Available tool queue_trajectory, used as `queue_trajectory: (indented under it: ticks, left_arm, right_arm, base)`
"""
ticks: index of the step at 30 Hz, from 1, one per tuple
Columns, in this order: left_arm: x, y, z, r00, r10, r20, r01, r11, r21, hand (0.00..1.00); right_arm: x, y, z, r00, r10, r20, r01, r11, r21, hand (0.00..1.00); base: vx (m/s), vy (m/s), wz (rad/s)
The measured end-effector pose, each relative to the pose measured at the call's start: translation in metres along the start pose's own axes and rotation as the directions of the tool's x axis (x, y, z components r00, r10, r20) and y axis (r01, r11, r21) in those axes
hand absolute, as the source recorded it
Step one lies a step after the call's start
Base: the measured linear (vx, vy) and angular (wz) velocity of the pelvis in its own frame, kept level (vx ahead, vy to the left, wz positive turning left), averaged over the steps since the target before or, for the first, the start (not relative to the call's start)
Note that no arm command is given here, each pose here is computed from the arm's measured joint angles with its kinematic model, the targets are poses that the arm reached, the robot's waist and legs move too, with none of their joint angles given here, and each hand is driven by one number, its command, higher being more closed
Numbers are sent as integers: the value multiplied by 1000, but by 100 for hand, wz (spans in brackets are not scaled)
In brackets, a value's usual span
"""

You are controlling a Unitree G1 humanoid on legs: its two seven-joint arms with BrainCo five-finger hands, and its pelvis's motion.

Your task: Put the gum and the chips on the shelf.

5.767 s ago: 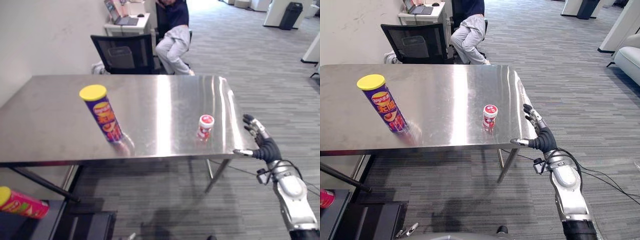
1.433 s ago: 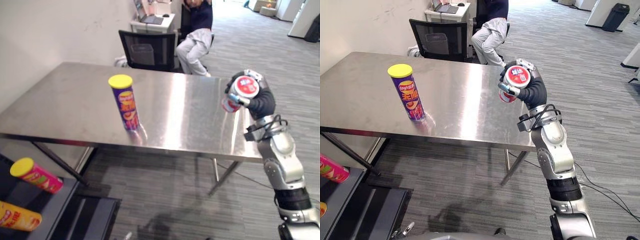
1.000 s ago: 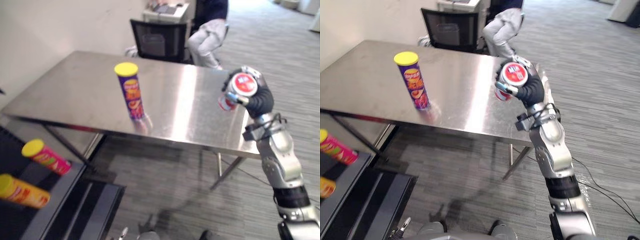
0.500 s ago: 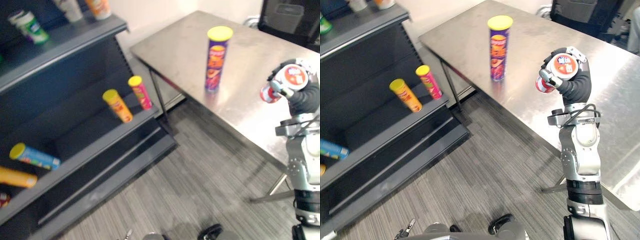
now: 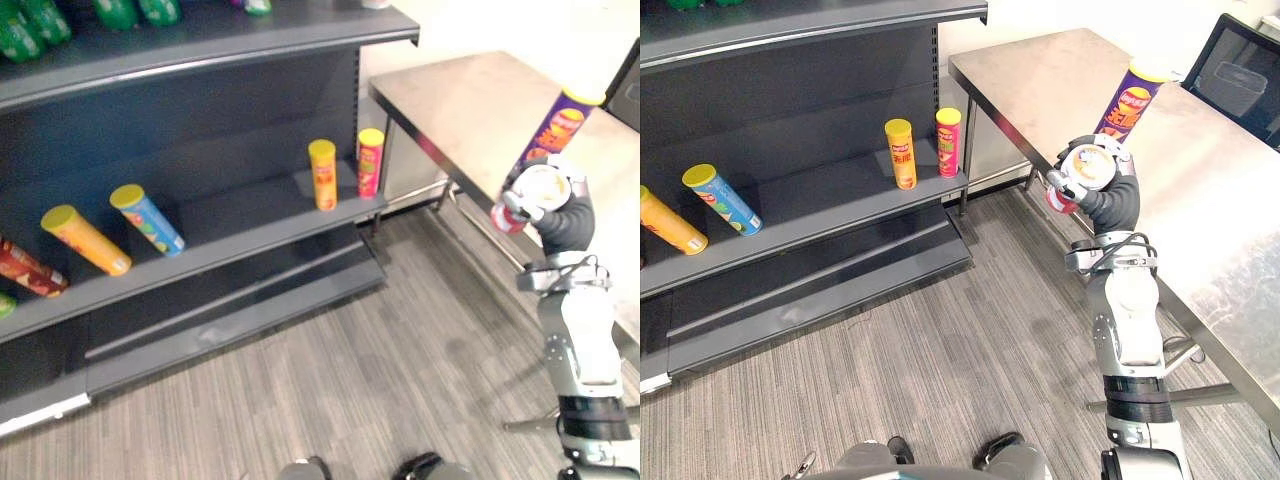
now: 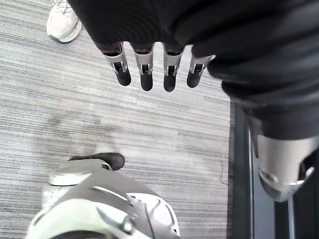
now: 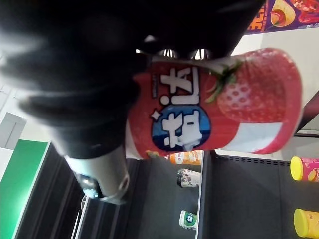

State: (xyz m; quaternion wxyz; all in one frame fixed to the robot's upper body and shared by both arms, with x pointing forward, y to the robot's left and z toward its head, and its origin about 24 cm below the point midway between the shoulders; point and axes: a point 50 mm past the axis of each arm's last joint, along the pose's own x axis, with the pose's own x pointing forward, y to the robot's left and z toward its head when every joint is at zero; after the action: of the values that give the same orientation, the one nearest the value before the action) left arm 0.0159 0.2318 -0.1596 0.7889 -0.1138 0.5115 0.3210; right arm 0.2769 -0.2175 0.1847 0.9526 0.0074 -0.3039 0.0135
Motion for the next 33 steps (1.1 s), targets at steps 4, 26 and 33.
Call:
queue_trajectory:
  ticks: [4,26,33]
  left_arm:
    - [0,0,1,1000,-8,9,8,1000,-18,0]
    - [-2,-23,20,987,-112,115,127,982,-136,0]
    - [-4,-27,34,984,-101,147,120,986,-120,0]
  right_arm:
    - [0,2,1,1000,24,5,-24,1000,0,100]
    - [5,64,-9,919,394,-30,-391,917,80,100]
    - [-13,74,-19,920,389,-51,-377,913,157,100]
  base:
    - [0,26,-8]
    - [-10,64,27]
    - [43,99,122]
